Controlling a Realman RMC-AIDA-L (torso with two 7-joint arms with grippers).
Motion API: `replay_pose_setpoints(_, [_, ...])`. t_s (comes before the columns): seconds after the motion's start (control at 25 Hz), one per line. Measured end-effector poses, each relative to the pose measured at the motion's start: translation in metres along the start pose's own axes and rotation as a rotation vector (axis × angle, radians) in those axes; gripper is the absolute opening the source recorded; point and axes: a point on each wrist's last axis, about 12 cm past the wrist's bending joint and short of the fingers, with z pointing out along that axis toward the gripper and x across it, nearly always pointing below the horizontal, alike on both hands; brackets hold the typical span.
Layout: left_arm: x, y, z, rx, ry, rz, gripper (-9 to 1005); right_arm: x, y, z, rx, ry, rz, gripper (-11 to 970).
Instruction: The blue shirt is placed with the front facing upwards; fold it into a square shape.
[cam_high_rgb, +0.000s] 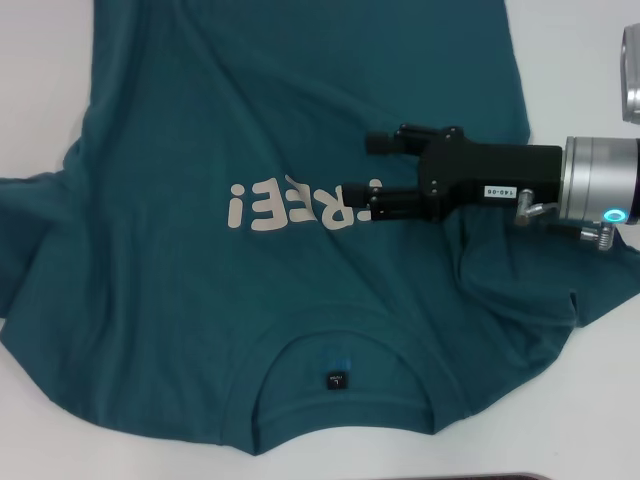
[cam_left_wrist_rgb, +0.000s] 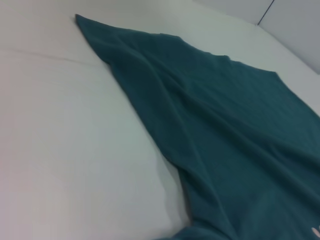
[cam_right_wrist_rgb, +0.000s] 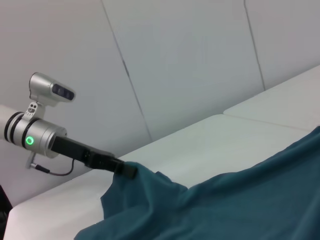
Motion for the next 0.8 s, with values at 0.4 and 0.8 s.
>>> replay_pose_setpoints(0.4, [-0.012,0.009,-0.010,-0.060,0.029,0.029,7,0.000,0.002,0.004,-0.017,-0.006,0.008,911])
replay_pose_setpoints(0.8, [-0.016,0.001,-0.003,-0.030,0.033,-0.006,6,-0.001,0.002,0.005,-0.018,-0.005,0.008,911])
